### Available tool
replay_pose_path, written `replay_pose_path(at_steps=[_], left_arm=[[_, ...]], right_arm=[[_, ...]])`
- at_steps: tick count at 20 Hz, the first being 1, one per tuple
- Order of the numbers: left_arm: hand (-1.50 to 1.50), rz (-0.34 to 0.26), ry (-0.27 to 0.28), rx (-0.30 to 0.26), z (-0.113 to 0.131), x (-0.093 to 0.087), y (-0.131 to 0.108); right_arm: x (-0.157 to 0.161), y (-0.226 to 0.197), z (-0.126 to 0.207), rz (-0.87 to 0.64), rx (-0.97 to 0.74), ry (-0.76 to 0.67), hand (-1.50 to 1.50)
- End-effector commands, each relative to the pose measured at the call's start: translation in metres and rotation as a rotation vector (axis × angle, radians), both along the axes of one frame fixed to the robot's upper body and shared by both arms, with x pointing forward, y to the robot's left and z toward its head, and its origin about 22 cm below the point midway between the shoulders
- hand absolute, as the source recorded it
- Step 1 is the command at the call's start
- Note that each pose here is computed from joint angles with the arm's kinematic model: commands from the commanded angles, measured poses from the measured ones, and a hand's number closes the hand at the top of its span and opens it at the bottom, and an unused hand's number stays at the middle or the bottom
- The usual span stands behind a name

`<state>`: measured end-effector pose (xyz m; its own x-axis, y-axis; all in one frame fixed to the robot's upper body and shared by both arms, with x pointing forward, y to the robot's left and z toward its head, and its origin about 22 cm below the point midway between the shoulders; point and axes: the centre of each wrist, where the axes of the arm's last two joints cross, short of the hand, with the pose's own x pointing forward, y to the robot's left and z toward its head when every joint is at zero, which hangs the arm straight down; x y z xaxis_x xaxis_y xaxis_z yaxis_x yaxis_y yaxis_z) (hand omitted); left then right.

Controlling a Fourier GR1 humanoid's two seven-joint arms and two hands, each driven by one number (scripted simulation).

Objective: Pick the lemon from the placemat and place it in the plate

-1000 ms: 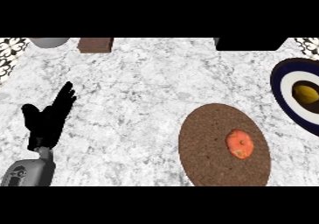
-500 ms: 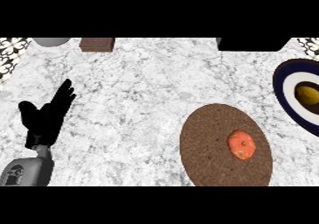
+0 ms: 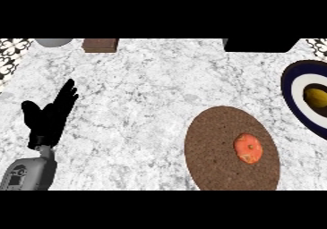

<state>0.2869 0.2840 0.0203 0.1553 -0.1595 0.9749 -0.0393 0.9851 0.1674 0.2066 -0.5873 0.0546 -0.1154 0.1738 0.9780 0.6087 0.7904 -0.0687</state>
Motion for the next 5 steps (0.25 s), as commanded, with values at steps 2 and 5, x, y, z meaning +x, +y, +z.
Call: replay_pose_path(at_steps=[2, 5], left_arm=[[0.0, -0.008, -0.003, 0.0, -0.008, -0.018, -0.008], [0.0, -0.01, 0.018, -0.002, 0.001, -0.005, 0.008]], right_arm=[[-0.009, 0.001, -0.012, -0.01, -0.023, 0.029, -1.5], [-0.031, -0.014, -0.004, -0.015, -0.02, 0.063, -1.5]])
